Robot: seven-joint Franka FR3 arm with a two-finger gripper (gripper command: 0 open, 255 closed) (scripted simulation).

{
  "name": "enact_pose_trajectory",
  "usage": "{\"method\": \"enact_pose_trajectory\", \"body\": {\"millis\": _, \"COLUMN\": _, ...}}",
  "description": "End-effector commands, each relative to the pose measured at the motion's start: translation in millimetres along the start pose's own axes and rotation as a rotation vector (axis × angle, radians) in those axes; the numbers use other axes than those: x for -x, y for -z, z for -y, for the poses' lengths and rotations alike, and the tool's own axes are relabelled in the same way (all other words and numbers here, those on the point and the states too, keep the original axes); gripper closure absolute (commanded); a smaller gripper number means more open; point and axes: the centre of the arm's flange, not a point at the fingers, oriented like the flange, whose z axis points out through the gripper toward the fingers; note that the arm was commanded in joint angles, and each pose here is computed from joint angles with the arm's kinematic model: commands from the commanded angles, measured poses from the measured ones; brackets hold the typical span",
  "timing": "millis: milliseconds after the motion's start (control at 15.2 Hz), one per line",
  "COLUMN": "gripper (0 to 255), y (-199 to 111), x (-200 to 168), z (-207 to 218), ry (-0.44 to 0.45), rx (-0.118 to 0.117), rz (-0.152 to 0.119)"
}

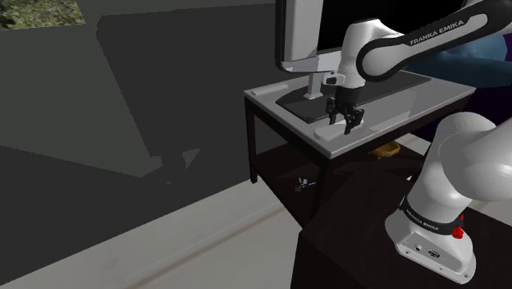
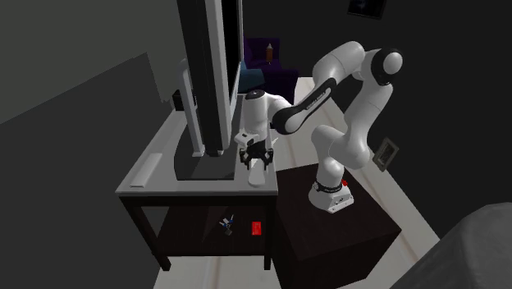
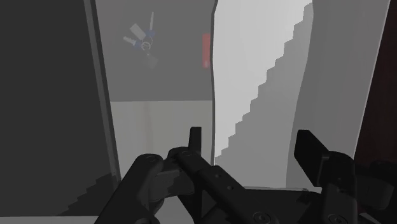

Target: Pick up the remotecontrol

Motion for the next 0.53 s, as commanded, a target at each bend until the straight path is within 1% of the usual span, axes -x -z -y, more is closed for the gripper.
{"method": "enact_pose_trajectory", "body": {"millis": 0, "gripper": 255, "y": 7, "x": 0, "z": 0, "ry": 0.0, "rx": -0.001, "rz": 0.0}}
{"method": "enact_pose_trajectory", "body": {"millis": 462, "gripper": 255, "y": 44, "x": 0, "z": 1, "ry": 0.0, "rx": -0.001, "rz": 0.0}}
